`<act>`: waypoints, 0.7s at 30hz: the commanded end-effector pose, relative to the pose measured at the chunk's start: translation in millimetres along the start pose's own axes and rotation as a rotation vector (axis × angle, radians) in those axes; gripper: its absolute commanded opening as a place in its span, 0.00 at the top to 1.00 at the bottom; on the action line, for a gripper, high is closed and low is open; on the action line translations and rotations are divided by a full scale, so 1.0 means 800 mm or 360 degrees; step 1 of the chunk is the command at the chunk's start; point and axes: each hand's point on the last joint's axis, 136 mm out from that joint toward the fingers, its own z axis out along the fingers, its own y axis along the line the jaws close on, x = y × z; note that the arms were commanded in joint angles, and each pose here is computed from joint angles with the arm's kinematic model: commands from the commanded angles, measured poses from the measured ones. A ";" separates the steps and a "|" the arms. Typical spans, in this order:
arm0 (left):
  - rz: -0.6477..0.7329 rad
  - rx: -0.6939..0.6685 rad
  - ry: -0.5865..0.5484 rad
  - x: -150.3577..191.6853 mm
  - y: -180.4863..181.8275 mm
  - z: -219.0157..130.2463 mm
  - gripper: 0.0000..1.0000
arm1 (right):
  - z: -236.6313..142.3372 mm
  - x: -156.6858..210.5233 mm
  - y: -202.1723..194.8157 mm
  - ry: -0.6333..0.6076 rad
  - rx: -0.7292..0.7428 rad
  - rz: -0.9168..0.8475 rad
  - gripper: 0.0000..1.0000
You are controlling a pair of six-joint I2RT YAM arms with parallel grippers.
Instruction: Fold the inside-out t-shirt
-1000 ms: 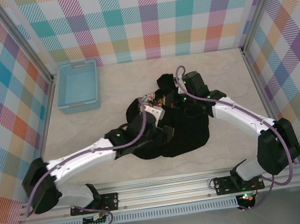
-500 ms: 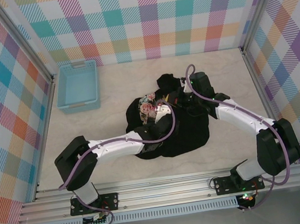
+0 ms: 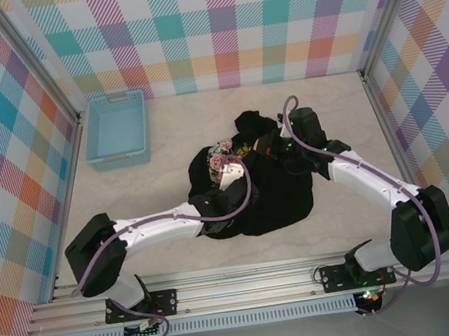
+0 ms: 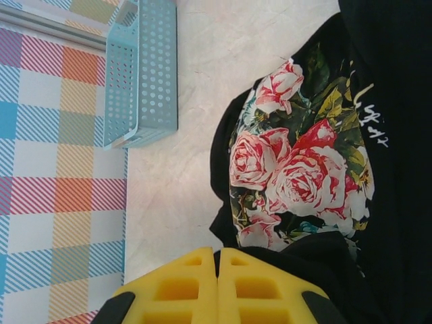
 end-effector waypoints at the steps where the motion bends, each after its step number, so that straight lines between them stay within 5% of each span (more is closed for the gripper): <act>1: 0.0068 -0.0064 0.0013 0.004 0.021 -0.018 0.62 | -0.006 -0.008 -0.001 -0.0048 0.0030 -0.0056 1.00; 10: 0.0108 0.0134 0.0051 -0.012 0.006 -0.025 0.96 | -0.006 -0.003 0.001 -0.0050 0.0057 -0.0134 1.00; 21: -0.0224 0.1164 -0.0061 -0.073 -0.016 -0.115 1.00 | -0.011 -0.006 -0.011 -0.0053 0.0246 -0.0413 1.00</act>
